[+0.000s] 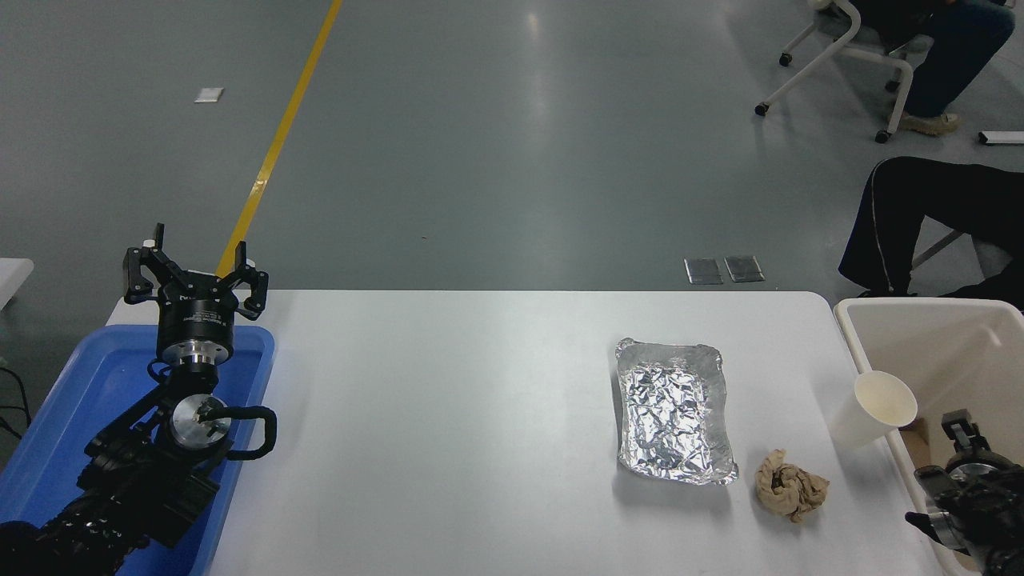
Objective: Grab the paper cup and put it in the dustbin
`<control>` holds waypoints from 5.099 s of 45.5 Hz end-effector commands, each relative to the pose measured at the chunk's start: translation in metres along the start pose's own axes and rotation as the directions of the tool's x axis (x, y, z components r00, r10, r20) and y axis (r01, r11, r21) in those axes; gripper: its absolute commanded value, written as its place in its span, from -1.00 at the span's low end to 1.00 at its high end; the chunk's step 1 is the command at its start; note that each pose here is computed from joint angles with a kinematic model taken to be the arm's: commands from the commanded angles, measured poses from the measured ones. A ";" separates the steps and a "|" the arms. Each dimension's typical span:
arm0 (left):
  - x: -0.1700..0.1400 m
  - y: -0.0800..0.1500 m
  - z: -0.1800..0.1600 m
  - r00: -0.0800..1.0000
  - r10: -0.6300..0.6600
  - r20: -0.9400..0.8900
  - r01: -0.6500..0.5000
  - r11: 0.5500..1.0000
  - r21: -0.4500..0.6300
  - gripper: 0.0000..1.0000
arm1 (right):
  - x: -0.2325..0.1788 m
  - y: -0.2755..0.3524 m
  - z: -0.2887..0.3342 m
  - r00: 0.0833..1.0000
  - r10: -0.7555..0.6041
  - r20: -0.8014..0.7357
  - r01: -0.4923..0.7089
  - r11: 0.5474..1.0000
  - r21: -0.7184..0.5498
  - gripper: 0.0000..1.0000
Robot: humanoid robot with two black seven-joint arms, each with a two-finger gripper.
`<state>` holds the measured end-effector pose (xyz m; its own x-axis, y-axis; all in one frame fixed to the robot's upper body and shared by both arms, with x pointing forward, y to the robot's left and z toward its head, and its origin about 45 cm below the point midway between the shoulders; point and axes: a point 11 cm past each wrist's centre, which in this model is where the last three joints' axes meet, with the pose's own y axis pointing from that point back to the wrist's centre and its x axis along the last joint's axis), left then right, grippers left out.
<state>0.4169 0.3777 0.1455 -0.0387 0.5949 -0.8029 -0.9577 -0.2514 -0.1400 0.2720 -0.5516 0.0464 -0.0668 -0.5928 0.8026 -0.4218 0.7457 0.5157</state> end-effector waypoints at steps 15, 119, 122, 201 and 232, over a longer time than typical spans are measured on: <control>0.001 0.000 0.001 1.000 0.001 0.001 -0.001 1.000 -0.002 0.98 | 0.111 -0.019 -0.021 0.989 0.133 -0.060 -0.130 0.990 0.054 0.96; -0.002 0.000 -0.001 1.000 -0.013 -0.003 0.013 1.000 0.008 0.98 | 0.166 0.360 -0.215 0.213 -0.336 -0.918 0.864 0.503 0.016 0.97; -0.002 0.000 -0.001 1.000 -0.013 -0.004 0.013 1.000 0.007 0.98 | 0.163 0.348 -0.214 0.232 -0.330 -0.915 0.849 0.527 0.025 0.96; -0.001 0.000 -0.001 1.000 -0.011 -0.001 0.011 1.000 0.008 0.98 | 0.026 0.045 -0.086 0.526 -0.443 -0.726 0.576 0.814 -0.079 0.79; -0.001 0.000 -0.001 1.000 -0.010 -0.002 0.010 1.000 0.007 0.98 | 0.001 0.039 -0.086 0.571 -0.434 -0.697 0.574 0.818 -0.038 -1.00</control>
<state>0.4170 0.3766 0.1459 -0.0286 0.5960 -0.8024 -0.9601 -0.2399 -0.1439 0.3321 -0.4985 0.0959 0.7870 -0.4400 0.4324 -0.3353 0.2833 0.8985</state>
